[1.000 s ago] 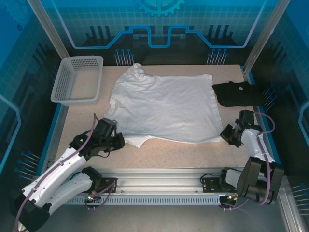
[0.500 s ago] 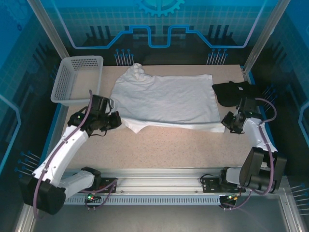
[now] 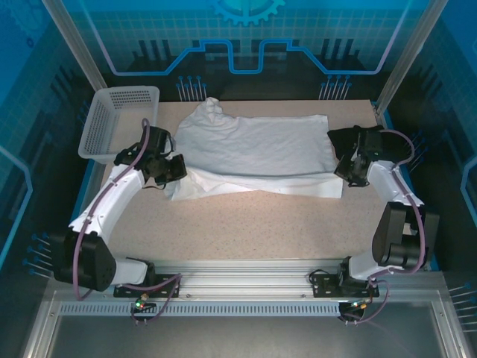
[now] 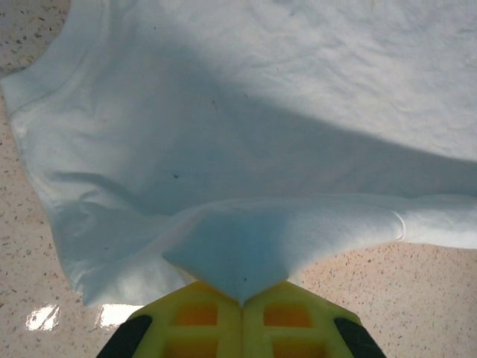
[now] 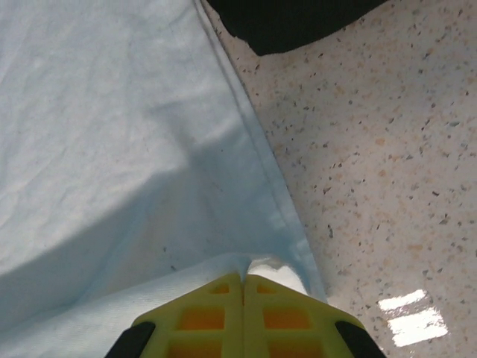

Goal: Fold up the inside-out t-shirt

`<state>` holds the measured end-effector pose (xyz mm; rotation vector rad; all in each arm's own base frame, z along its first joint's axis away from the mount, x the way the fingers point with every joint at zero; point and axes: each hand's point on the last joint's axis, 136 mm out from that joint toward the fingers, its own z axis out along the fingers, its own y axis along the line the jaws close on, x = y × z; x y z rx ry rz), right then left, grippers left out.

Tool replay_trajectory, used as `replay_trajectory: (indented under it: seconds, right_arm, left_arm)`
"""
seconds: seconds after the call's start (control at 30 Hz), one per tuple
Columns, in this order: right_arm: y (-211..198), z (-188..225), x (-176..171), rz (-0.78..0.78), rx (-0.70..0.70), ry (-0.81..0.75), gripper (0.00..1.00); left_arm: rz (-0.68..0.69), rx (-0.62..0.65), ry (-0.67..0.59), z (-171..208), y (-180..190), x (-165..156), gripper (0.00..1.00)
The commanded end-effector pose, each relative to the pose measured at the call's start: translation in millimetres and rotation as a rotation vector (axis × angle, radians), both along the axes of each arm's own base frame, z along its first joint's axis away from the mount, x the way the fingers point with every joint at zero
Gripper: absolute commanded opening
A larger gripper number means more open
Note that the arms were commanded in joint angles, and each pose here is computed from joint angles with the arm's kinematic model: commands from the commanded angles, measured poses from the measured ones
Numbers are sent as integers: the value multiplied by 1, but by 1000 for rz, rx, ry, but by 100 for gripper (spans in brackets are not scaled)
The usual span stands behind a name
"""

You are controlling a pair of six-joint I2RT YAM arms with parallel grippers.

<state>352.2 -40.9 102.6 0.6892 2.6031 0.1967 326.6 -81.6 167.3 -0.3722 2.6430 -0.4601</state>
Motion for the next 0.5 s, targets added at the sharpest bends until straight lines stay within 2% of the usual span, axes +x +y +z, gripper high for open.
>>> replay_trajectory:
  seconds: [0.0, 0.27, 0.47]
  right_arm:
    - [-6, 7, 13, 7, -60, -16, 0]
    - [-12, 6, 32, 8, -114, -9, 0]
    - [2, 0, 58, 50, -132, -4, 0]
  left_arm:
    - [-16, -12, -50, 13, -2, 16, 0]
    - [-9, 4, -32, 3, -3, 40, 0]
    - [7, 63, -34, -3, 5, 70, 0]
